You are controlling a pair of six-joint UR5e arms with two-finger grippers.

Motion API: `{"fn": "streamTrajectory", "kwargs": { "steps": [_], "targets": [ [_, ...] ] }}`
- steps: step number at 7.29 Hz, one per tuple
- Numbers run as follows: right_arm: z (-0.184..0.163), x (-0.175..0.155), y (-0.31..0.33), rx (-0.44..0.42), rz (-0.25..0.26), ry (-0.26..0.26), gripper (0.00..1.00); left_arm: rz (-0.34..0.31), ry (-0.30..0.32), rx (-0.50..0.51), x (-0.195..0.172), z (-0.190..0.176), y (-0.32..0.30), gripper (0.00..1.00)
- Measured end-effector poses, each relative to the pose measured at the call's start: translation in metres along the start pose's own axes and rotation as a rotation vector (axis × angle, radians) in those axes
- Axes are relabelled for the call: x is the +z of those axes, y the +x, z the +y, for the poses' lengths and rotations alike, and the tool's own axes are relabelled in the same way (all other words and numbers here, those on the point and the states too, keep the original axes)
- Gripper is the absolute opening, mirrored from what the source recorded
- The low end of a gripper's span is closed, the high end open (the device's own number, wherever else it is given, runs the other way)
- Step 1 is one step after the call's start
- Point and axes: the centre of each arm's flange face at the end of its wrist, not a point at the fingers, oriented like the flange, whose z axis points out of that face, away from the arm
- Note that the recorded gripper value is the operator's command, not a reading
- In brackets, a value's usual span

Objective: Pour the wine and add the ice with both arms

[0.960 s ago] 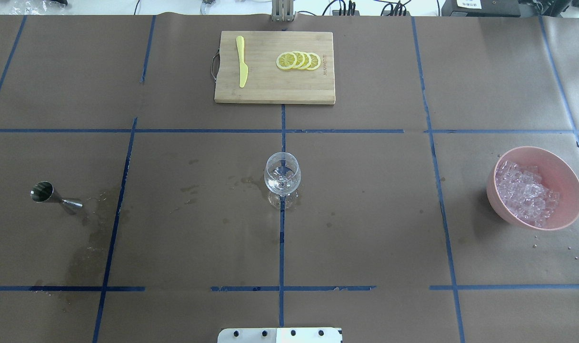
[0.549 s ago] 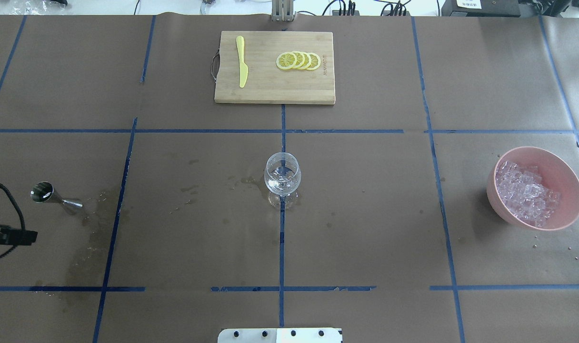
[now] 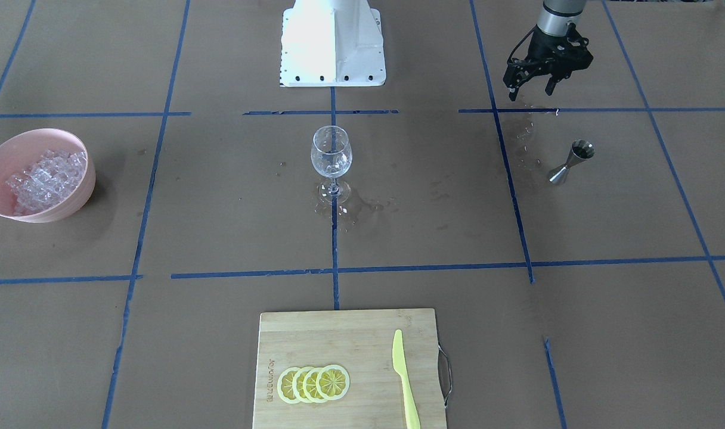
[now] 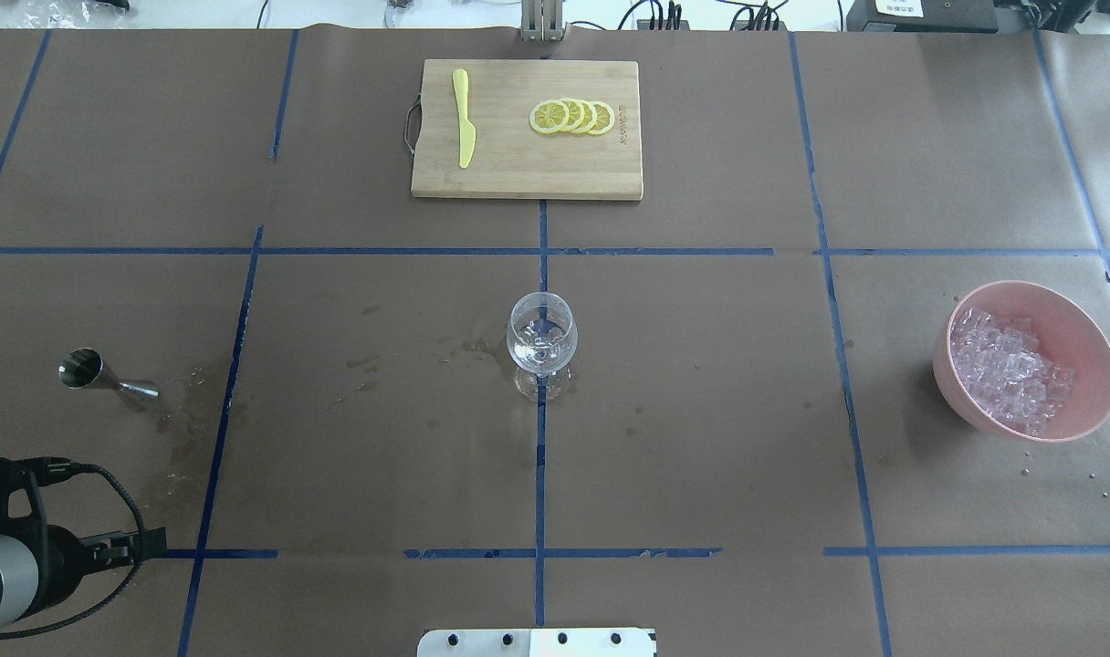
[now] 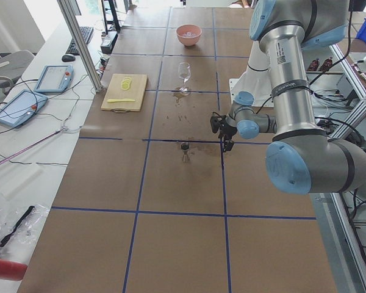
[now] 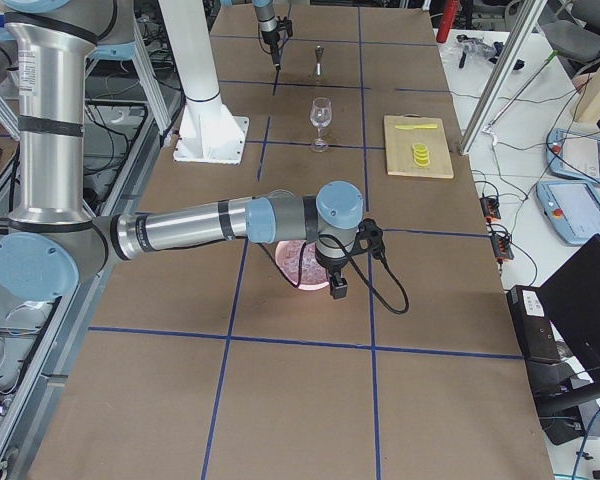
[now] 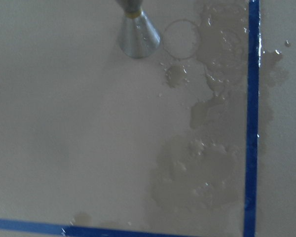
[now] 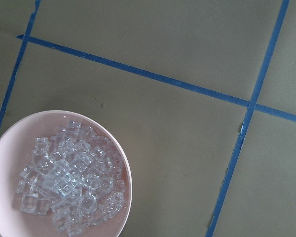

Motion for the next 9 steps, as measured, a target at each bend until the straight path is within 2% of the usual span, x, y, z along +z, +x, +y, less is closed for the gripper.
{"fn": "streamTrajectory", "kwargs": {
  "steps": [2, 4, 5, 6, 7, 8, 9],
  "targets": [
    [-0.001, -0.003, -0.003, -0.006, 0.0, 0.006, 1.0, -0.04, 0.213, -0.06, 0.014, 0.016, 0.002, 0.92],
    [-0.002, -0.006, -0.006, -0.013, 0.001, 0.011, 1.0, -0.025, 0.409, -0.083, 0.026, 0.01, -0.002, 0.93],
    [-0.002, -0.007, -0.008, -0.016, 0.002, 0.015, 1.0, -0.011, 0.509, -0.07, 0.039, 0.006, -0.004, 1.0],
    [-0.003, -0.009, -0.01, -0.019, 0.003, 0.018, 1.0, -0.001, 0.584, -0.062, 0.053, 0.004, -0.007, 1.0],
    [-0.003, -0.009, -0.01, -0.02, 0.004, 0.018, 1.0, 0.006, 0.63, -0.062, 0.062, 0.003, -0.01, 1.0],
    [-0.003, -0.009, -0.01, -0.02, 0.005, 0.017, 1.0, 0.005, 0.662, -0.06, 0.07, 0.0, -0.015, 0.9],
    [-0.003, -0.009, -0.01, -0.021, 0.005, 0.017, 1.0, 0.0, 0.684, -0.054, 0.08, -0.001, -0.021, 0.89]
  ]
}}
